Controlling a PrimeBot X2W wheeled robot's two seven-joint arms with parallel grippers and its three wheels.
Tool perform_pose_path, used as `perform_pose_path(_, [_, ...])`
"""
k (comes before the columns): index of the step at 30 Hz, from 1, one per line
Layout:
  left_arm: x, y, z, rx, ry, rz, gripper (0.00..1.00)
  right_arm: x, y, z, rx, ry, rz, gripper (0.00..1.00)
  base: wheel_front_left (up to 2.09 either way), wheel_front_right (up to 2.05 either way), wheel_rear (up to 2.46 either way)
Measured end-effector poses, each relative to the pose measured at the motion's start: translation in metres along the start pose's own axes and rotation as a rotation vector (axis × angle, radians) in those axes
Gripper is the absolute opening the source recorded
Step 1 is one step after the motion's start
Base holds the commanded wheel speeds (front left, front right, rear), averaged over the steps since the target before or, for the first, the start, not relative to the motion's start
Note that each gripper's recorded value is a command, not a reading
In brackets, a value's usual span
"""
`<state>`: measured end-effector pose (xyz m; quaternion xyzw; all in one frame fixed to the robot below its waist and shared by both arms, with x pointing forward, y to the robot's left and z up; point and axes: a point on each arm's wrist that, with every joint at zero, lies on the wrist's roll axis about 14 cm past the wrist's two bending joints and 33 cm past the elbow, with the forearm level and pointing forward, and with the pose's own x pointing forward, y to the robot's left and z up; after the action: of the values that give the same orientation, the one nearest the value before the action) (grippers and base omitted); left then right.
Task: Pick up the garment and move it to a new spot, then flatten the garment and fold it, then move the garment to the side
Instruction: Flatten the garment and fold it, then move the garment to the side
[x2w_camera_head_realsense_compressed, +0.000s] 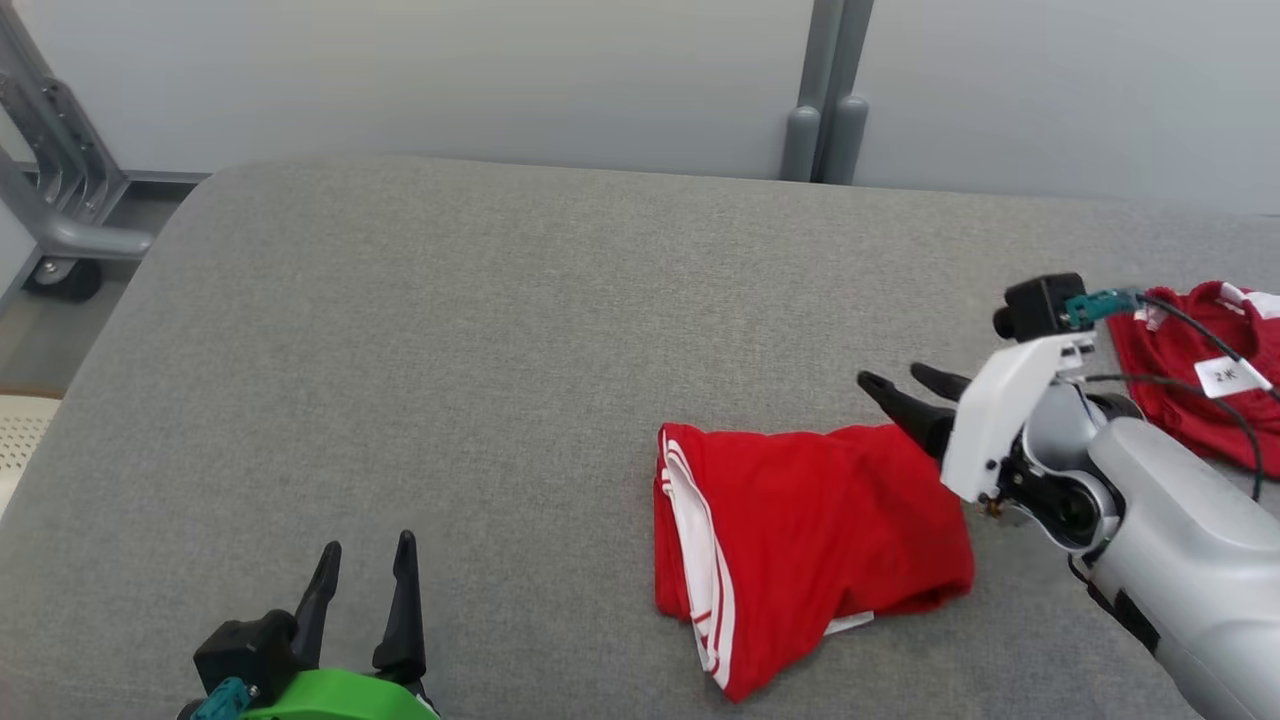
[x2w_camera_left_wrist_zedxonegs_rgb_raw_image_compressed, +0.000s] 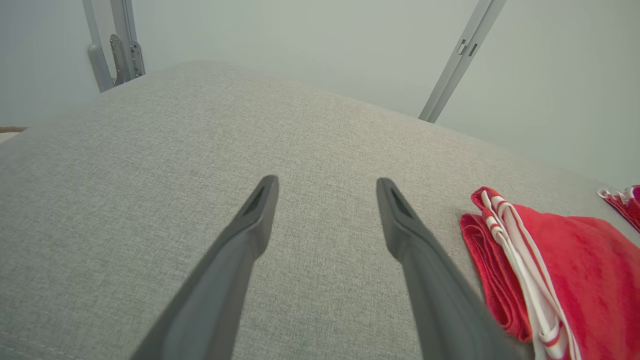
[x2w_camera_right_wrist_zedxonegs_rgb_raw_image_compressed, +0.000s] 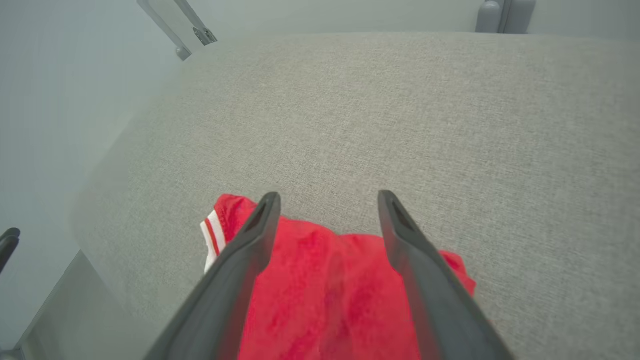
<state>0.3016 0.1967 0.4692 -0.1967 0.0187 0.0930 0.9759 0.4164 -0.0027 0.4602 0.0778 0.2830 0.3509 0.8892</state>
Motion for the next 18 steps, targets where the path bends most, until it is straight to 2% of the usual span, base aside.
perform_pose_path(7, [0.008,-0.013,-0.003,0.004,0.013,-0.045,1.00,-0.034,-0.051,-0.051,0.101,0.061,-0.143,1.00,0.00,0.00,0.00])
perform_pose_path(18, [0.015,-0.031,-0.016,0.018,0.055,-0.100,1.00,-0.043,-0.067,-0.076,0.218,0.061,-0.185,1.00,0.00,0.00,0.00])
